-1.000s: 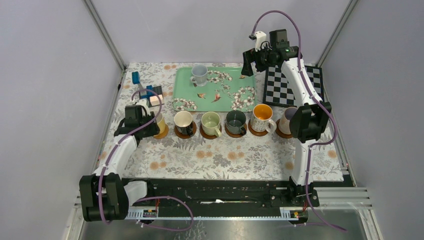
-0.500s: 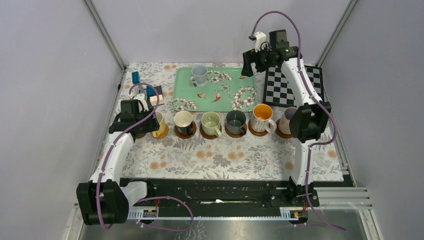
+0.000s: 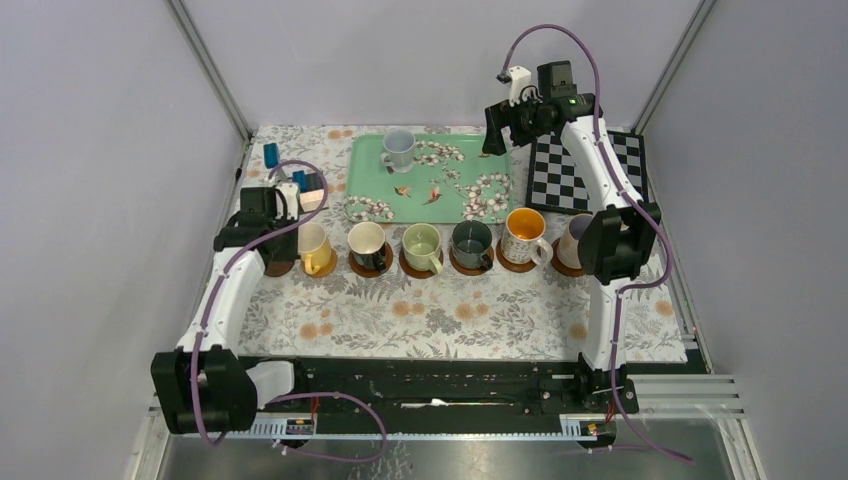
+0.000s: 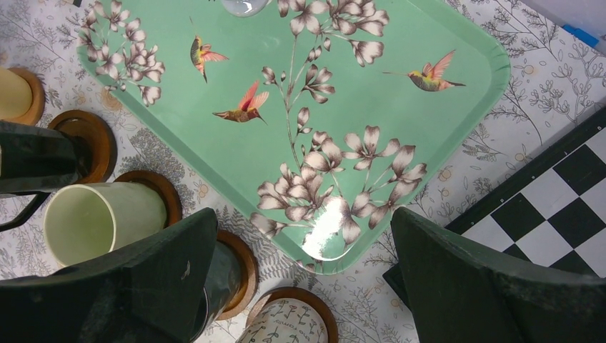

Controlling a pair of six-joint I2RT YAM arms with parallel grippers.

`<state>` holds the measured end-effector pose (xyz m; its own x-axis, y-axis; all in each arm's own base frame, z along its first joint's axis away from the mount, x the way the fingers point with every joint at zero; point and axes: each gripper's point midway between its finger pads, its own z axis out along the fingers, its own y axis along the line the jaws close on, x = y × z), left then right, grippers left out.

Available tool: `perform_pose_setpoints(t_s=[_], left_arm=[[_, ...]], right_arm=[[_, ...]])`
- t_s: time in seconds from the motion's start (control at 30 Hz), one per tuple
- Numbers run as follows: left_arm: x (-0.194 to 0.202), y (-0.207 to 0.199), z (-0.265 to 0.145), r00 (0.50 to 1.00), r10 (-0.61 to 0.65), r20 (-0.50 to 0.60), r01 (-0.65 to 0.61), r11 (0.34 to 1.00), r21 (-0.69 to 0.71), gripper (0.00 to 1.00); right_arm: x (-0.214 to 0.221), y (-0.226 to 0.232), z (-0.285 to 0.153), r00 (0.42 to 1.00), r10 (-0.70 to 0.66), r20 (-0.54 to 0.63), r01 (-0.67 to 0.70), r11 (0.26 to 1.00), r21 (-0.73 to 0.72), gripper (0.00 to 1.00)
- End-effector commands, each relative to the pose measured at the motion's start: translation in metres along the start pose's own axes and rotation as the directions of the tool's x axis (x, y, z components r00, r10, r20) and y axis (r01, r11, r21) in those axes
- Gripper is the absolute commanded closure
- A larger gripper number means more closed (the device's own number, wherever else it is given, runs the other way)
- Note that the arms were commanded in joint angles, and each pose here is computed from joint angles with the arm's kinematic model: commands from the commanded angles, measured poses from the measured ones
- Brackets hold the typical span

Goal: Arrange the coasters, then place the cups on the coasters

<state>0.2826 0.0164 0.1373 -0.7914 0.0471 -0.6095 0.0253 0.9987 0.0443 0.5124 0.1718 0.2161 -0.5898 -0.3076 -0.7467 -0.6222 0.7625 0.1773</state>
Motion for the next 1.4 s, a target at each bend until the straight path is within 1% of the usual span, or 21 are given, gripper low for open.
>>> perform_pose_setpoints(t_s=[0.0,0.13,0.2,0.4,0.5,0.6,0.93,1.1,1.3,1.37], left_arm=[[-0.001,0.011,0.003,0.997,0.071,-0.017,-0.072,0.996,-0.051,0.94],[0.004,0.005,0.012,0.998,0.054,-0.042,-0.056,0.998,-0.026,0.88],[0.006,0.002,0.015,0.998,0.043,-0.044,-0.044,0.999,-0.011,0.84],[0.010,-0.004,0.022,0.998,0.034,-0.053,-0.034,0.999,0.003,0.81],[0.009,-0.012,0.021,0.998,0.045,-0.047,-0.043,0.998,0.036,0.74],[0.009,-0.014,0.021,0.998,0.050,-0.046,-0.048,0.998,0.042,0.70],[0.008,-0.017,0.021,0.997,0.055,-0.044,-0.053,0.997,0.053,0.66],[0.007,-0.018,0.019,0.997,0.056,-0.049,-0.053,0.997,0.060,0.56],[0.003,-0.017,0.013,0.997,0.060,-0.054,-0.057,0.997,0.058,0.55],[0.001,-0.017,0.006,0.995,0.084,-0.060,-0.080,0.994,0.068,0.55]], right_arm=[[-0.010,0.001,-0.008,0.999,-0.020,0.026,0.020,1.000,-0.002,0.02],[-0.009,0.001,-0.008,1.000,-0.019,0.024,0.019,1.000,-0.001,0.02],[-0.009,0.001,-0.008,1.000,-0.022,0.023,0.022,1.000,0.001,0.02],[-0.008,0.000,-0.009,1.000,-0.021,0.019,0.021,1.000,0.008,0.02],[-0.007,-0.001,-0.008,1.000,-0.020,0.018,0.020,1.000,0.009,0.02],[-0.007,-0.001,-0.007,1.000,-0.018,0.019,0.018,1.000,0.008,0.02],[-0.007,-0.002,-0.007,1.000,-0.018,0.018,0.018,1.000,0.013,0.02],[-0.006,-0.003,-0.006,1.000,-0.017,0.016,0.016,1.000,0.015,0.02],[-0.008,-0.003,-0.006,1.000,-0.021,0.020,0.020,1.000,0.015,0.02],[-0.008,-0.002,-0.006,1.000,-0.024,0.020,0.024,1.000,0.015,0.02]])
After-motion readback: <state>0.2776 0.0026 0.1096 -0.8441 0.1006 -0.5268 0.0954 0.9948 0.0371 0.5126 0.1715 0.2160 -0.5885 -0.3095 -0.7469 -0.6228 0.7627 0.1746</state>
